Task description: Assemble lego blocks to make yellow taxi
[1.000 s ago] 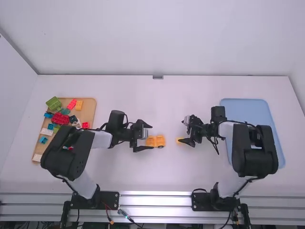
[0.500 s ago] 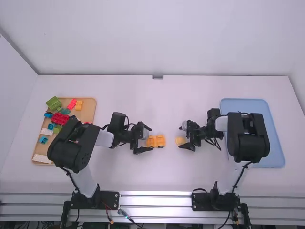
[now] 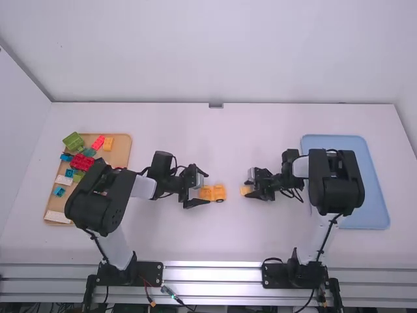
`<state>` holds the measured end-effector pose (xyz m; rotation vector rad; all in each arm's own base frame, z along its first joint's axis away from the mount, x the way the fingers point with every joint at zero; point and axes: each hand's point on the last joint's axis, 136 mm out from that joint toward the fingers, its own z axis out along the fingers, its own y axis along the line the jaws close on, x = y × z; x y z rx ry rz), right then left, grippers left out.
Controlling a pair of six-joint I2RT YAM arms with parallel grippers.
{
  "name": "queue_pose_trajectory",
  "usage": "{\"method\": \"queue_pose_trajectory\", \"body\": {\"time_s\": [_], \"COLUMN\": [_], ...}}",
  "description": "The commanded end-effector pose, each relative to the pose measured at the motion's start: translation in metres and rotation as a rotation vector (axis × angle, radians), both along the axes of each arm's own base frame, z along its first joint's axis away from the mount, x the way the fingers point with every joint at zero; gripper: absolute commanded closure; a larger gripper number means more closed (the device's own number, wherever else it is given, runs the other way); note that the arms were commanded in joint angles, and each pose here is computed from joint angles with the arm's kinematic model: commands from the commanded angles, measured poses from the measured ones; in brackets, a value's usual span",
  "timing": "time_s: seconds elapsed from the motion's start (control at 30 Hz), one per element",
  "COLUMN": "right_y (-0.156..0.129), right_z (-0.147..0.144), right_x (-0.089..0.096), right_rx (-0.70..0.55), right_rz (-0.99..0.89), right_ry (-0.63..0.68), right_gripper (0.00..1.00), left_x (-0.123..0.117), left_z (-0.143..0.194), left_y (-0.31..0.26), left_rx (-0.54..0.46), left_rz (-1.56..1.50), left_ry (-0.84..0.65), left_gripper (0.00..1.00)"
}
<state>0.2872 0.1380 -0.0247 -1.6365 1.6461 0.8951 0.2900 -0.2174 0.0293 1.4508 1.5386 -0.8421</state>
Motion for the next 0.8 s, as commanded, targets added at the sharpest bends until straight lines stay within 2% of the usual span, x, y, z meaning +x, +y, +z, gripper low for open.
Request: {"method": "queue_pose_trajectory", "body": {"time_s": [0.0,0.37,0.57,0.77], "right_y": [-0.002,-0.002,0.004,0.013], "right_z": [-0.004,-0.007,0.002,0.027], "right_x": [0.001,-0.003,-0.002,0.001], "right_rx": [-0.005,-0.029,0.037,0.149], "right_rz": [-0.001,0.010,0.006,-0.001], "right_ry": [0.007,0.018,0.017,0.036], "right_gripper": [0.57,0.76,0.78,0.78], "left_x": [-0.002,-0.002,-0.006,-0.012], "left_z": [0.004,0.003,0.001,-0.005], "left_y": [-0.004,-0.004,-0.005,-0.003], "left_rx": [-0.020,-0.019,-0.015,-0.010], "left_rz": [-0.019,-0.020,-0.030,-0.041], "left_ry": [0.007,0.011,0.006,0.003], "left_gripper": [0.01,0.01,0.01,0.01]}}
